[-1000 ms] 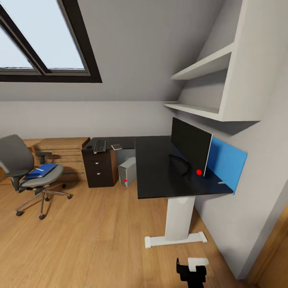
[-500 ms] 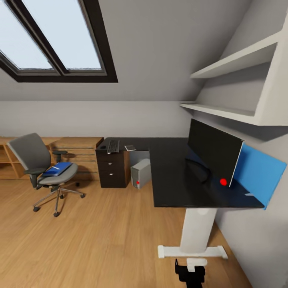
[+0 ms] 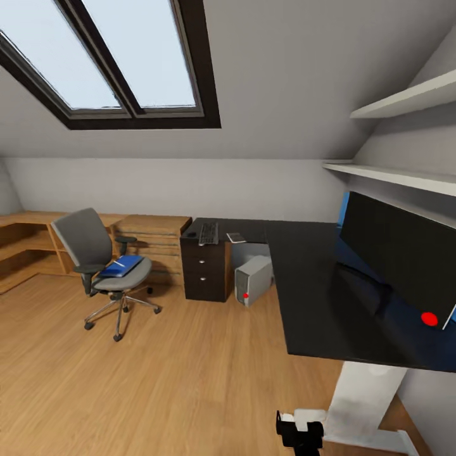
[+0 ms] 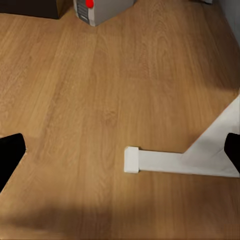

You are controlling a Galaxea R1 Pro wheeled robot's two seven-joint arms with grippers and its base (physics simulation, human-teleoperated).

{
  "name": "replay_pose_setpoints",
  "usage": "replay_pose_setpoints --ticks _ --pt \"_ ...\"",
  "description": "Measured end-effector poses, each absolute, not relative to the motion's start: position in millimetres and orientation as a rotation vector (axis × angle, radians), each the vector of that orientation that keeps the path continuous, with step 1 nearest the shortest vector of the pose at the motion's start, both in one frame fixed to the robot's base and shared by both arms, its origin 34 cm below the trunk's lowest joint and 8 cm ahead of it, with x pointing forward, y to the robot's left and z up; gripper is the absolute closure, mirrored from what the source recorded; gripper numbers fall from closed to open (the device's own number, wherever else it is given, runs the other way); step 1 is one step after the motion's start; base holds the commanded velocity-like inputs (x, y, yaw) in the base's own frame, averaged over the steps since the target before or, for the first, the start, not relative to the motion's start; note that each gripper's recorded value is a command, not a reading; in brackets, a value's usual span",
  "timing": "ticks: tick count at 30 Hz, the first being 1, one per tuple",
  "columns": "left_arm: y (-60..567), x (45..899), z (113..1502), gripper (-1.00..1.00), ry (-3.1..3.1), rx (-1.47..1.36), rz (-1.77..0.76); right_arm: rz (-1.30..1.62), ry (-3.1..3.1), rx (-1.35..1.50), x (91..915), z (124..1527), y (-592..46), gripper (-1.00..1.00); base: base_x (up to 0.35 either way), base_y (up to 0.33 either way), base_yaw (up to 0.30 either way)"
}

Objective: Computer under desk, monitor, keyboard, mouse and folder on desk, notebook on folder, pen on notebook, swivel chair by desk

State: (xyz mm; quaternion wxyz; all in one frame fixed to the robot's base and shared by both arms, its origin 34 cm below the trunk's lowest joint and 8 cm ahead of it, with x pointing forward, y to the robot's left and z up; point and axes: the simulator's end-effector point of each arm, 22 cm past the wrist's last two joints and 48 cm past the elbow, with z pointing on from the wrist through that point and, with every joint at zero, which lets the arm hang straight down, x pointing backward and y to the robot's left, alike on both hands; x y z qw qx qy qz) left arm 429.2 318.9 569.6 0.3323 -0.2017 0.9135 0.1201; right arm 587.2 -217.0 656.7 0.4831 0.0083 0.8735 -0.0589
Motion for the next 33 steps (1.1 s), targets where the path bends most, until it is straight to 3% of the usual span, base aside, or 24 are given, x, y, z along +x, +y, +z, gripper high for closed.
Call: replay_pose_setpoints --ticks 33 --pt "320 429 569 -1.00 2.387 -0.532 0.316 -0.067 2.177 -0.023 557 635 -202 -1.00 0.300 0.196 0.003"
